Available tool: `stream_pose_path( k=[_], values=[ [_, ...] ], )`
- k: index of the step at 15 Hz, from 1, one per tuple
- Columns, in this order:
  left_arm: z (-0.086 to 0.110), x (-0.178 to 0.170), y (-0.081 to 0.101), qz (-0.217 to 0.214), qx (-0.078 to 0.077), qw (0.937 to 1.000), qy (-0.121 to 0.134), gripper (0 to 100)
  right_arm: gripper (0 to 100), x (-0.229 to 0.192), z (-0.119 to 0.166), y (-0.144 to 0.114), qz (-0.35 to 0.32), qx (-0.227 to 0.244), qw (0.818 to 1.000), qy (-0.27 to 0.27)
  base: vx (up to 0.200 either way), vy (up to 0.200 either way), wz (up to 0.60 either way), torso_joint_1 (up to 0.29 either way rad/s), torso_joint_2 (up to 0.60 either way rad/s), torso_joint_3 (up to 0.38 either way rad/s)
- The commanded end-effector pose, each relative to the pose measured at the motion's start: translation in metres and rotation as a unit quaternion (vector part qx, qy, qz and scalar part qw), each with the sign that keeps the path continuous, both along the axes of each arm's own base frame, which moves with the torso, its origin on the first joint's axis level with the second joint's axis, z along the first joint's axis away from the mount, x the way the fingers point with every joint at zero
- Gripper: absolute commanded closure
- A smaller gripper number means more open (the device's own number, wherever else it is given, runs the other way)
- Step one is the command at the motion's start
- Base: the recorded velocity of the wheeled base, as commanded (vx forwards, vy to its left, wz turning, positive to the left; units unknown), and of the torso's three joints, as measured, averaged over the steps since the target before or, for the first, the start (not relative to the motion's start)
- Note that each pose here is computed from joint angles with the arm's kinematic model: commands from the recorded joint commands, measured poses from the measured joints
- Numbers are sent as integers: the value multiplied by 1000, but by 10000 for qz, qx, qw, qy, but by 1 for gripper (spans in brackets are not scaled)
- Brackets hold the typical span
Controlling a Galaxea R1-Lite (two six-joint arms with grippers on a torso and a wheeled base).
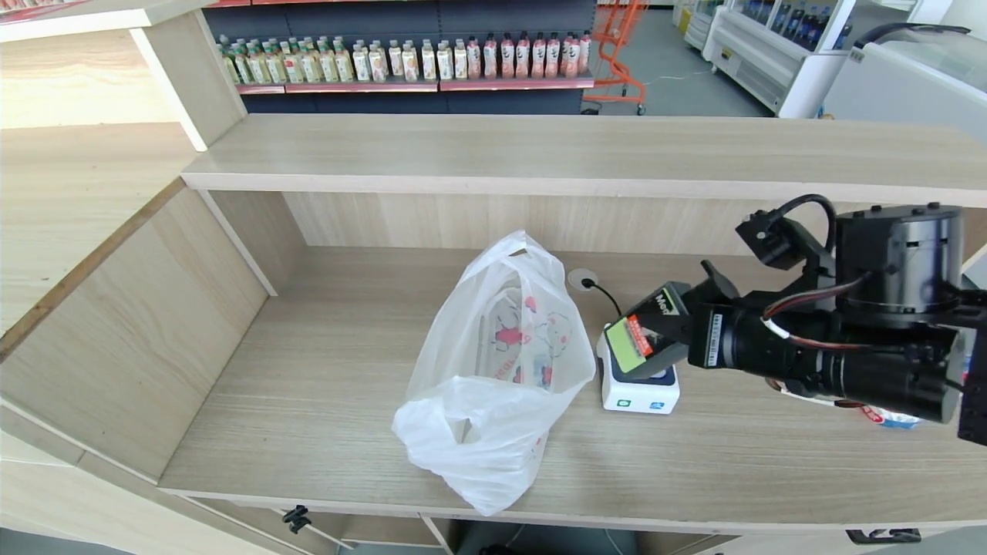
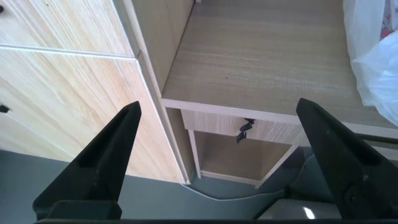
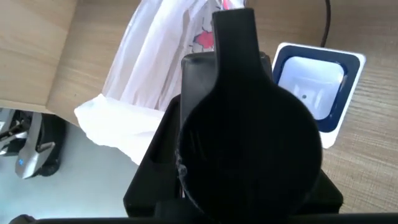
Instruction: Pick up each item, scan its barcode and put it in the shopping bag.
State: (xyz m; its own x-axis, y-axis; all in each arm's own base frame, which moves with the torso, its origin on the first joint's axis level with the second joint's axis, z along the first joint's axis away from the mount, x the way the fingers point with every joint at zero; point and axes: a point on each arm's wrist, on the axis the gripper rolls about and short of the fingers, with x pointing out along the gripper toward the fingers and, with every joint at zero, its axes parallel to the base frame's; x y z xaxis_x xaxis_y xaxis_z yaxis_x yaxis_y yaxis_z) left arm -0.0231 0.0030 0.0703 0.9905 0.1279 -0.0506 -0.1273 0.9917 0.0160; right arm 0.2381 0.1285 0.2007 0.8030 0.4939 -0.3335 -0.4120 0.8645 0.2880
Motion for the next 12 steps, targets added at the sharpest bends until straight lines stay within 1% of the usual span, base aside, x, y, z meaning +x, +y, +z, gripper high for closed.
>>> stream_pose_path(
  k=[1, 4, 5, 6, 7, 9, 10, 12],
  values=[
    [0, 0, 0, 3, -1, 10000, -10, 0, 100, 20, -26, 18, 89, -211, 9990, 391, 0, 0, 0, 0, 0, 0],
    [0, 0, 0, 3, -1, 10000, -2, 0, 100, 34, -49, 39, 306, -265, 9986, 339, 0, 0, 0, 0, 0, 0],
    [0, 0, 0, 3, -1, 10000, -2, 0, 100, 42, -58, 45, 419, -443, 9979, 202, 0, 0, 0, 0, 0, 0],
    [0, 0, 0, 3, -1, 10000, -2, 0, 100, 45, -62, 47, 466, -523, 9974, 149, 0, 0, 0, 0, 0, 0],
    [0, 0, 0, 3, -1, 10000, -2, 0, 100, 58, -70, 59, 593, -551, 9967, 4, 0, 0, 0, 0, 0, 0],
    [0, 0, 0, 3, -1, 10000, -2, 0, 100, 70, -78, 82, 755, -462, 9959, -175, 0, 0, 0, 0, 0, 0],
    [0, 0, 0, 3, -1, 10000, -2, 0, 100, 75, -86, 92, 838, -497, 9949, -250, 0, 0, 0, 0, 0, 0],
    [0, 0, 0, 3, -1, 10000, -2, 0, 100, 79, -100, 101, 1036, -843, 9901, -427, 0, 0, 0, 0, 0, 0]
  ],
)
